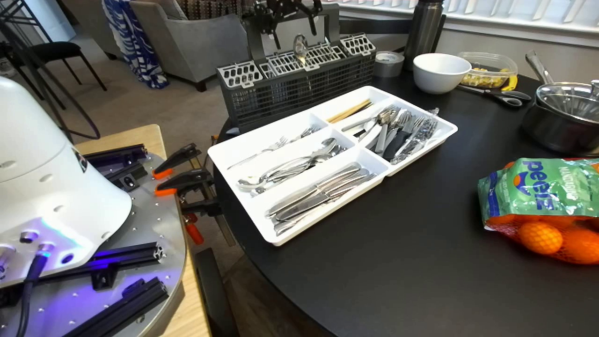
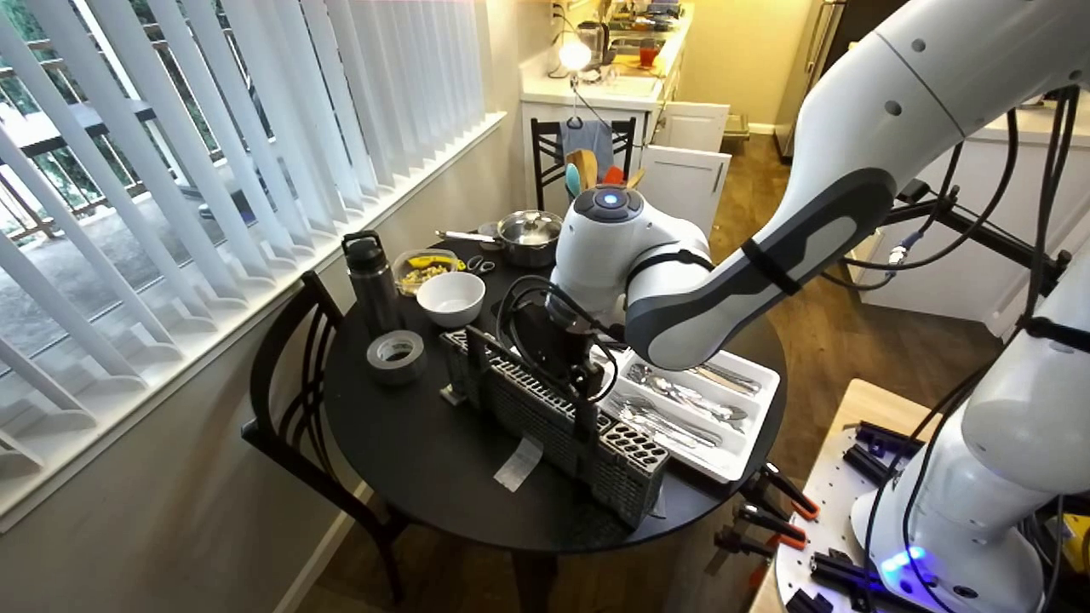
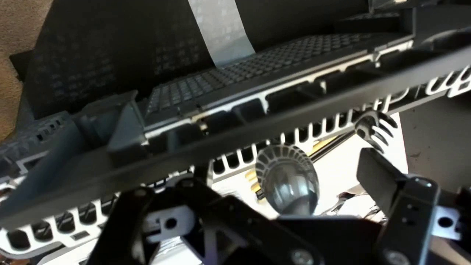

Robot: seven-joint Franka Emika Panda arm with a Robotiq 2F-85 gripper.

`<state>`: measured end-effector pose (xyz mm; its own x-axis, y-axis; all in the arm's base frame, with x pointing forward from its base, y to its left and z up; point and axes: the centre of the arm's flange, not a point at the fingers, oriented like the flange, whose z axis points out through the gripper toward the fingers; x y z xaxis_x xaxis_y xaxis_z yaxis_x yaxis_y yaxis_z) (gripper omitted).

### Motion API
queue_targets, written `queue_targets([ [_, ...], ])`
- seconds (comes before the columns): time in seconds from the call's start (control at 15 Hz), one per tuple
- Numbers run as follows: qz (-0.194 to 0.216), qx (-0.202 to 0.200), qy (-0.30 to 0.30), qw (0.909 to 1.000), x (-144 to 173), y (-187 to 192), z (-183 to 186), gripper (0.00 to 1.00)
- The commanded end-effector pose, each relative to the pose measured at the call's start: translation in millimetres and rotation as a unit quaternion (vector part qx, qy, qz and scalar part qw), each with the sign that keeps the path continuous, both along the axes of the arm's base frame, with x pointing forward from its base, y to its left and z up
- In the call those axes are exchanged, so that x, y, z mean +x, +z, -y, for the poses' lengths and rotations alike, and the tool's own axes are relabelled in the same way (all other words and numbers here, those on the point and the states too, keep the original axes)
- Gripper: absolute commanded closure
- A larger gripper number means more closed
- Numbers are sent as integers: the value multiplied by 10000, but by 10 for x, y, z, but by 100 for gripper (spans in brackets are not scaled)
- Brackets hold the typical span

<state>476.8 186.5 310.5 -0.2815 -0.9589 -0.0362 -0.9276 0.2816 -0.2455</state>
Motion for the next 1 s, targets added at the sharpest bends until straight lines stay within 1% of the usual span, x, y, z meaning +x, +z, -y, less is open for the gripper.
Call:
queue_targets([
  [0.0, -149, -430, 43, 9990, -82, 363, 202, 0],
  [0.07, -183, -542, 98, 9983, -83, 438, 242, 0],
  [0.2, -361, -734, 456, 9956, -68, 537, 309, 0],
  [0.33, -663, -850, 1049, 9886, -32, 568, 346, 0],
  [0.47, -931, -1010, 1516, 9789, 29, 539, 387, 0],
  [0.53, -1058, -1110, 1713, 9732, 61, 519, 427, 0],
  [0.67, -1154, -1226, 1888, 9675, 99, 487, 514, 0],
  [0.73, -1139, -1273, 1936, 9661, 121, 474, 552, 0],
  [0.8, -1053, -1275, 1923, 9673, 145, 459, 574, 0],
  [0.93, -778, -1238, 1735, 9739, 188, 404, 566, 0],
])
